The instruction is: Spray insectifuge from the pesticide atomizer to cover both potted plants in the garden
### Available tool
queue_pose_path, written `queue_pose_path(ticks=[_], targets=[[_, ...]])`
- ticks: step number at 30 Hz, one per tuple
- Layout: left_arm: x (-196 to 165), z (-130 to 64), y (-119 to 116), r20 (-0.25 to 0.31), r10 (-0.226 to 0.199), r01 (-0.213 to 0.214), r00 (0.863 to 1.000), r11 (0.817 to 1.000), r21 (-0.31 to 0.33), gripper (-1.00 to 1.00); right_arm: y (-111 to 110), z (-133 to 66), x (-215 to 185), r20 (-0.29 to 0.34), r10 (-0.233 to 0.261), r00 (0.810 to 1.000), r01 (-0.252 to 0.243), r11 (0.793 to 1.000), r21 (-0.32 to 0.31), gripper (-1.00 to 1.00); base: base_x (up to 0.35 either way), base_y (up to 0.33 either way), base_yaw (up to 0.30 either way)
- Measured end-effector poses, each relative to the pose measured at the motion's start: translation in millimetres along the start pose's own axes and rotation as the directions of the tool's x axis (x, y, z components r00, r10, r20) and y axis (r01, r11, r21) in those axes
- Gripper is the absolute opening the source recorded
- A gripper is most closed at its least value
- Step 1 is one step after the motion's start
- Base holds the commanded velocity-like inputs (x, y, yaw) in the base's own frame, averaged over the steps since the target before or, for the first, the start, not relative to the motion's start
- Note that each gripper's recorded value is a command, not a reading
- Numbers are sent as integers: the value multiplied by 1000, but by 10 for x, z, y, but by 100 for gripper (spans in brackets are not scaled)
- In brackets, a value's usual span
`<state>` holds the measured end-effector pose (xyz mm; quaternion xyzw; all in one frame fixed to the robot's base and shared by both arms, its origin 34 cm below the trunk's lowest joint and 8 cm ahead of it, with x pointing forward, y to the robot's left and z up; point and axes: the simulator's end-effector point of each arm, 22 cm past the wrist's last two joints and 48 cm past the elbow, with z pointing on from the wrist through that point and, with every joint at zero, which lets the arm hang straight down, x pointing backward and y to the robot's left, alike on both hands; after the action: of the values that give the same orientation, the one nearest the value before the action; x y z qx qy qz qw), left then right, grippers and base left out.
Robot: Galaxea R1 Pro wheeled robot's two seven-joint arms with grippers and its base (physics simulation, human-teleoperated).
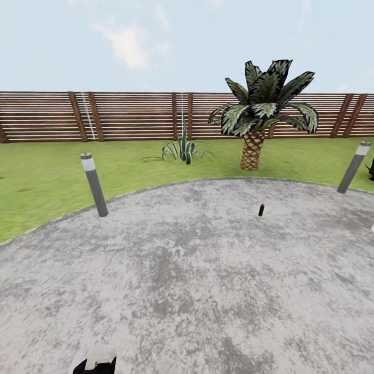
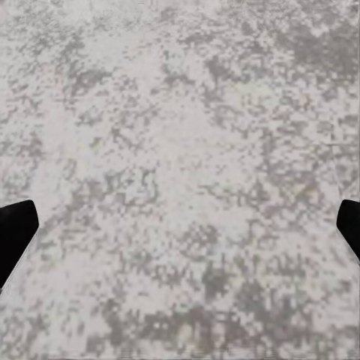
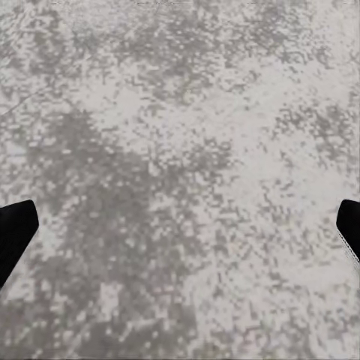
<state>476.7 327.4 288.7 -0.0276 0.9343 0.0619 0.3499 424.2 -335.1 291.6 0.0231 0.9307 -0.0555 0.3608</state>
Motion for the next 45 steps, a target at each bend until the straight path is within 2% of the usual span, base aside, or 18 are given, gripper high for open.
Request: queue_pose_path(ticks=[45], targets=[[79, -26, -14, -9, 6, -6, 1000, 1000, 4, 100, -16, 0, -5, 1, 2, 1000, -2, 1000, 7, 100, 338, 0, 0]])
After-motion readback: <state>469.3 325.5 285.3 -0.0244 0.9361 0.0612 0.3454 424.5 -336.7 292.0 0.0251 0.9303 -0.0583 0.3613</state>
